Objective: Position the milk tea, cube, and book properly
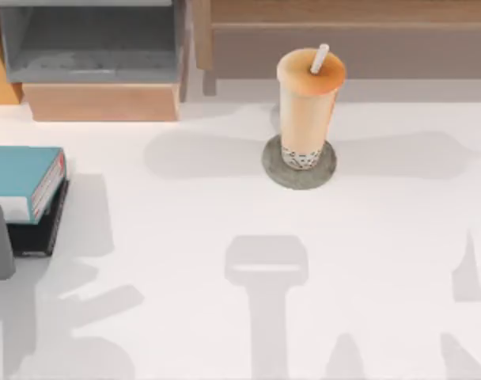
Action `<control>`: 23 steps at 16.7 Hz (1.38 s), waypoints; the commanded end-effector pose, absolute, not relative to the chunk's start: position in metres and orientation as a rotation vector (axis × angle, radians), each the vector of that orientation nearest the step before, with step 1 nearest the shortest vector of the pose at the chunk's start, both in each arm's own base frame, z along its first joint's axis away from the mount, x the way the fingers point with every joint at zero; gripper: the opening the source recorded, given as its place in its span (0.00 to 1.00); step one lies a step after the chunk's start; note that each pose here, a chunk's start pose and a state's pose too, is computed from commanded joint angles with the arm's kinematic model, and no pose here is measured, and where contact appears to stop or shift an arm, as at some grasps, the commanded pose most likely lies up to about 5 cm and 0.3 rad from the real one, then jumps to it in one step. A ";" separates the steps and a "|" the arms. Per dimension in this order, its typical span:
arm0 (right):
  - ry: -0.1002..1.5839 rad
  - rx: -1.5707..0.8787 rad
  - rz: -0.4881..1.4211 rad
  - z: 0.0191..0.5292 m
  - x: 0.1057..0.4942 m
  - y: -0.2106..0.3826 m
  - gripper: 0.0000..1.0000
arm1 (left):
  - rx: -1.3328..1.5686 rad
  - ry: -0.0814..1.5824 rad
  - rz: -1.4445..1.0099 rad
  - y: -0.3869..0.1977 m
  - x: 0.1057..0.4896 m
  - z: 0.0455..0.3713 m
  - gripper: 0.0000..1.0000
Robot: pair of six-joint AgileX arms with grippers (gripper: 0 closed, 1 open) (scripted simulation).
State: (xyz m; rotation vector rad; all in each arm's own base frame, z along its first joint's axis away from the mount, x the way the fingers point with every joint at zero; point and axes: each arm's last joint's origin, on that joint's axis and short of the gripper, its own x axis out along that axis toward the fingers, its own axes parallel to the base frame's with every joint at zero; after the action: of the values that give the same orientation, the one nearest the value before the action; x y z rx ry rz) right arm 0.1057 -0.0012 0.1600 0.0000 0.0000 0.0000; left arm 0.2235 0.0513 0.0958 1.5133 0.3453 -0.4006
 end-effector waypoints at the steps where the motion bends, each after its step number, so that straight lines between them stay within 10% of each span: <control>1: 0.000 0.000 0.000 0.160 0.106 -0.001 1.00 | 1.518 0.371 -0.420 0.052 0.219 0.091 0.00; 17: 0.000 0.000 0.000 0.160 0.106 -0.001 1.00 | 1.520 0.389 -0.433 0.053 0.221 0.085 0.00; 23: 0.000 0.000 0.000 0.160 0.106 -0.001 1.00 | 1.520 0.389 -0.433 0.053 0.221 0.085 0.45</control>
State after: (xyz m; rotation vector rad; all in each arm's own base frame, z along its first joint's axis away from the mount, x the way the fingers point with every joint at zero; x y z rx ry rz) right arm 0.1057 -0.0012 0.1600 0.0000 0.0000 0.0000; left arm 0.2207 0.0533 0.0852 1.5203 0.3892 -0.4325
